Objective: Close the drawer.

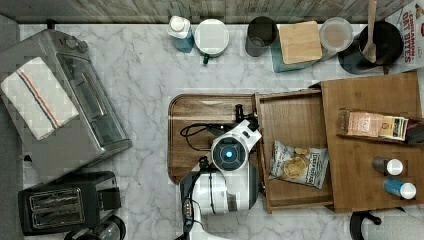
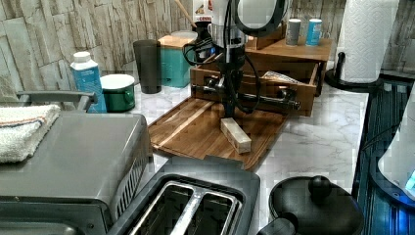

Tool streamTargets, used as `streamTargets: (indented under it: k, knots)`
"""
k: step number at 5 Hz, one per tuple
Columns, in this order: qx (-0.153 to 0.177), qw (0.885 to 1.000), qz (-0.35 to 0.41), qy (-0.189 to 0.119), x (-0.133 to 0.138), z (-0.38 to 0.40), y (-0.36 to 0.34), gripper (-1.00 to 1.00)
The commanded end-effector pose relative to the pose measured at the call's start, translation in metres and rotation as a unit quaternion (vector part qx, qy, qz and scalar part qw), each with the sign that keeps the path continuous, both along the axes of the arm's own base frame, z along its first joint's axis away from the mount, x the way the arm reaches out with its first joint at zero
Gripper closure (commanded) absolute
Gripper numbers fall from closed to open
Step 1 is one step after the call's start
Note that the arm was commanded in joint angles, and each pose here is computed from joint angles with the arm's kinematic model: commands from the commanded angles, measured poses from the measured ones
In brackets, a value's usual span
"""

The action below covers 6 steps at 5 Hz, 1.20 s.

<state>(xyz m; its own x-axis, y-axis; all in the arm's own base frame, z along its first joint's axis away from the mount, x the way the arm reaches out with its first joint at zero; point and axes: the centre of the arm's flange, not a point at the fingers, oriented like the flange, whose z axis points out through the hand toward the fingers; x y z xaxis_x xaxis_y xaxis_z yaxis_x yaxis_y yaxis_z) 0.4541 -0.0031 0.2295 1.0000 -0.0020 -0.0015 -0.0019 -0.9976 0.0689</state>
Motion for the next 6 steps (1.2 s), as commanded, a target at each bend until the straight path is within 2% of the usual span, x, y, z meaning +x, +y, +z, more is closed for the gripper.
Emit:
streamTargets:
  k: [1,3,4,5,6]
  knots:
    - [-0.025,0.999,0.047,-0.005,0.012,0.038,-0.07,1.0]
    - [-0.051,0.998,0.038,-0.013,0.02,0.071,-0.132,1.0]
    - [-0.069,0.997,0.019,-0.034,0.023,0.093,-0.172,1.0]
    - [-0.065,0.998,0.014,-0.021,0.027,0.118,-0.224,1.0]
    - [-0.053,0.997,0.022,-0.046,0.023,0.119,-0.279,1.0]
